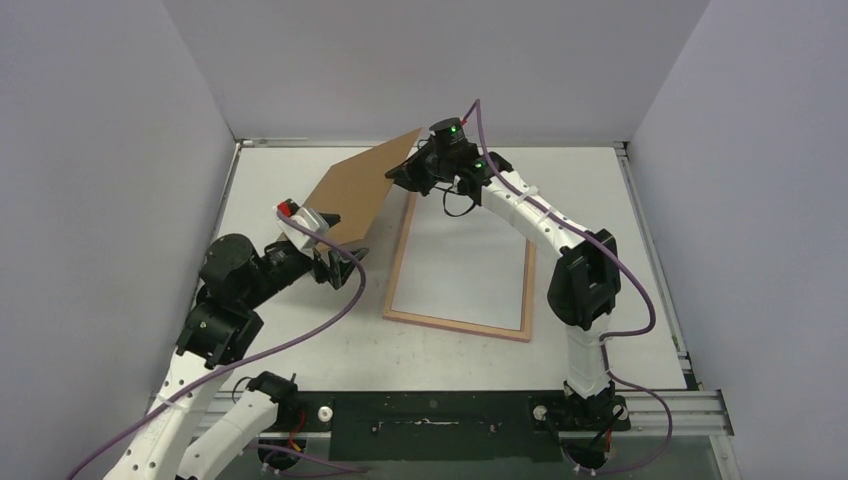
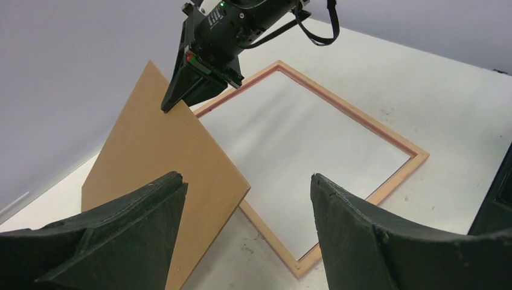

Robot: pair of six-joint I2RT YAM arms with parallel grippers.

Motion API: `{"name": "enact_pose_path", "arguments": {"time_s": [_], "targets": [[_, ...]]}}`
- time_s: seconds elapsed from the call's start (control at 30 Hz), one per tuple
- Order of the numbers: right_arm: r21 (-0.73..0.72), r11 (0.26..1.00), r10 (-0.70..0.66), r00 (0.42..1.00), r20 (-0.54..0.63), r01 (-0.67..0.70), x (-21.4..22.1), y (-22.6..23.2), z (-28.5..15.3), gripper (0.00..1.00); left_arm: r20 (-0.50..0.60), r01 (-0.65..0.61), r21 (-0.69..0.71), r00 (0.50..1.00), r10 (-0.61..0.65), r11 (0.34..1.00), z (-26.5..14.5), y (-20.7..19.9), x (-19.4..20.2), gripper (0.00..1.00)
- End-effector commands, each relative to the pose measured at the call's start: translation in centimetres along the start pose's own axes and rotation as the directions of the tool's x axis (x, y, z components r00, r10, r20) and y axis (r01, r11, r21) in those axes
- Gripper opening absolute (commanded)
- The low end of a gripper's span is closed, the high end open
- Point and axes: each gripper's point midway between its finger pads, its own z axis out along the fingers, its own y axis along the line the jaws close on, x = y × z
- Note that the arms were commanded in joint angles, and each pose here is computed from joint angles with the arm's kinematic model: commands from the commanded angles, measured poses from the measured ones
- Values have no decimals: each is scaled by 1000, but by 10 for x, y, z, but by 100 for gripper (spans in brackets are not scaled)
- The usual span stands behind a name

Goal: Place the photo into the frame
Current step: Turn over the photo frame item at the center of the board.

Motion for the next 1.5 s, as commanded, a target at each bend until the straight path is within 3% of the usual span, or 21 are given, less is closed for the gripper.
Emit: {"name": "enact_pose_path", "arguments": {"time_s": [0.0,0.3,0.5,0.8,1.0,1.07,1.3,1.4,1.47], "targets": [[-204,979,22,999,-42,-31,3,65,-30,0,-32,-102,60,994,104,993,3,-4,8,73],[-189,980,49,995,-82,-64,6,60,-30,0,-122,-193,36,973,195,981,9,11,30,69],[-187,980,48,993,-105,-67,10,59,-31,0,-85,-265,-65,962,259,962,16,33,23,47],[-178,980,65,989,-130,-87,14,56,-32,0,-114,-326,-4,939,324,945,32,35,32,43],[-168,982,66,988,-138,-89,17,52,-29,0,-79,-354,-29,933,351,935,35,40,15,31],[-163,983,63,988,-140,-85,17,50,-28,0,-69,-348,-27,936,345,937,36,39,12,31],[-154,984,67,986,-150,-90,19,48,-25,0,-58,-338,-12,940,337,941,39,37,9,44],[-154,984,67,986,-153,-91,20,48,-24,0,-61,-345,-6,937,344,939,40,36,10,43],[-152,984,66,985,-157,-90,20,48,-23,0,-65,-352,-2,934,352,936,40,37,11,37]]}}
